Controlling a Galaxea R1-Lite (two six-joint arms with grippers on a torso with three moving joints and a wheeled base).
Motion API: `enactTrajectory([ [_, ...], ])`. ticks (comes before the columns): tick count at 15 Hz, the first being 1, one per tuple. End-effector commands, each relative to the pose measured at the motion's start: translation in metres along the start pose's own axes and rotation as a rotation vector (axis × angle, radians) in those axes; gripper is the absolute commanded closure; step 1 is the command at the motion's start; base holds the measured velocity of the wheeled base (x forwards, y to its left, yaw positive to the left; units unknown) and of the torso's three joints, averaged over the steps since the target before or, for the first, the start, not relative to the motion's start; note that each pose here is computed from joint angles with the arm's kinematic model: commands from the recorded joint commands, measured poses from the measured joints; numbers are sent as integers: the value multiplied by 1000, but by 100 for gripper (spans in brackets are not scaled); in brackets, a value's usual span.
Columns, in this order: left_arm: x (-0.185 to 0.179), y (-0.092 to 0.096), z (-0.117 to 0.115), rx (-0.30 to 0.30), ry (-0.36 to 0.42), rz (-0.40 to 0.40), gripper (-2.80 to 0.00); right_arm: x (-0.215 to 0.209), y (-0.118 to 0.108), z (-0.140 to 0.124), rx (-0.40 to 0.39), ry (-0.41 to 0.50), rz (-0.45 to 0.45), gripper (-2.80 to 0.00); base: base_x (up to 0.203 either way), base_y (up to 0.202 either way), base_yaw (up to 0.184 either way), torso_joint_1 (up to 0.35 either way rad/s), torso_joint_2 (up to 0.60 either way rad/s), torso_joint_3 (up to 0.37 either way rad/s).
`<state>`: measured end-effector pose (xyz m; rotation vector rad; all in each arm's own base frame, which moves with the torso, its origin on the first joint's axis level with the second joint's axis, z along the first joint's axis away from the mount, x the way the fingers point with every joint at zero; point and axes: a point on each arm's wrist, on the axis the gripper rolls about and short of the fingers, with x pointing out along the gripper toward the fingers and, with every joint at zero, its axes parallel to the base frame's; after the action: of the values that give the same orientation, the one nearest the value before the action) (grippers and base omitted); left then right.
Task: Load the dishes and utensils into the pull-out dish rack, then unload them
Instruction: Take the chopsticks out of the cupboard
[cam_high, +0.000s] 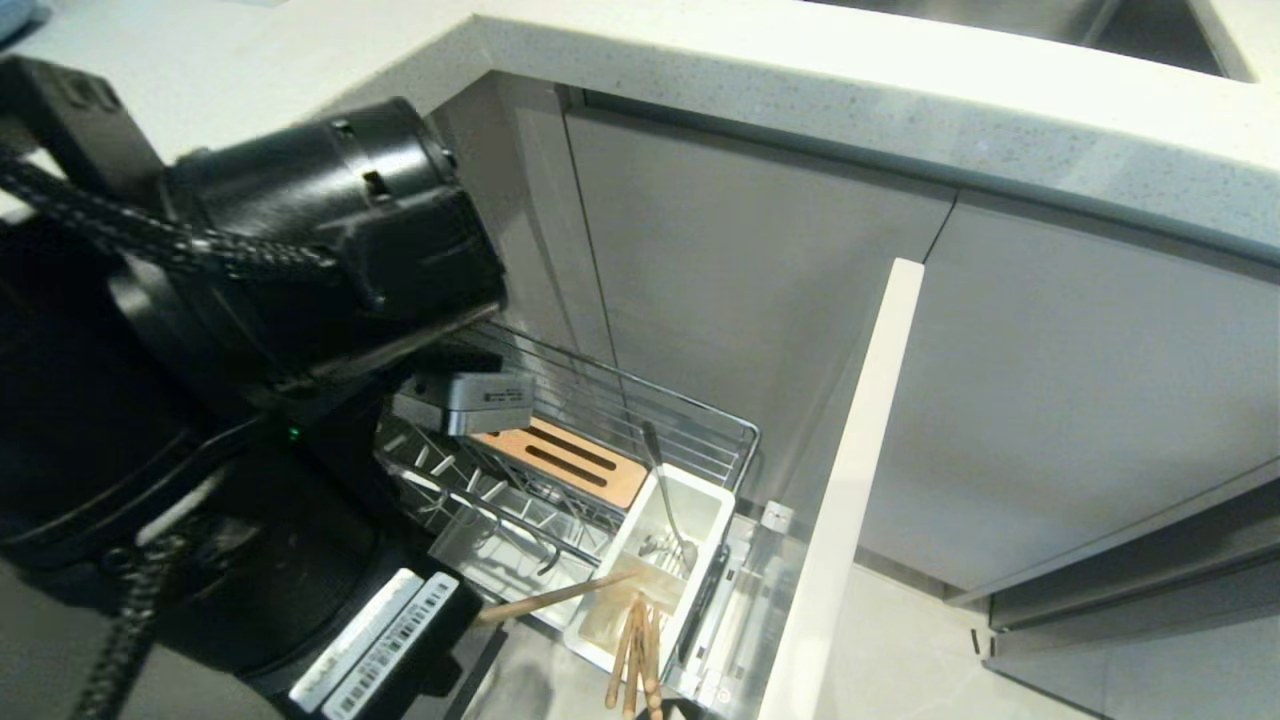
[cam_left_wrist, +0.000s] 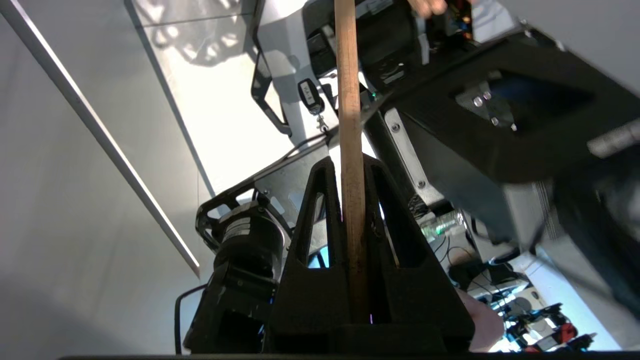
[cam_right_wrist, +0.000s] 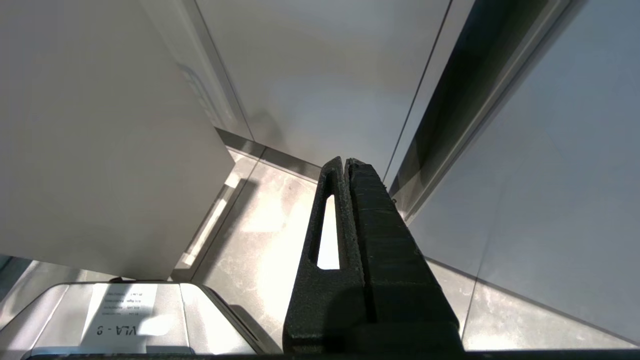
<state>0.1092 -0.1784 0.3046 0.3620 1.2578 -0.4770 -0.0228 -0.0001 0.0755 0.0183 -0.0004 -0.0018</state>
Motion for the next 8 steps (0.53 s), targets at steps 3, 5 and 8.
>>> enactTrajectory([
  [3,-26,5,-17,-9,-72,-46,0,0,0,0,0,2,0,0,0,0,0,0,0,0],
  [5,-35,8,-23,-12,-107,-69,0,0,0,0,0,2,0,0,0,0,0,0,0,0],
  [8,-51,17,-35,-22,-175,-86,0,0,0,0,0,2,0,0,0,0,0,0,0,0],
])
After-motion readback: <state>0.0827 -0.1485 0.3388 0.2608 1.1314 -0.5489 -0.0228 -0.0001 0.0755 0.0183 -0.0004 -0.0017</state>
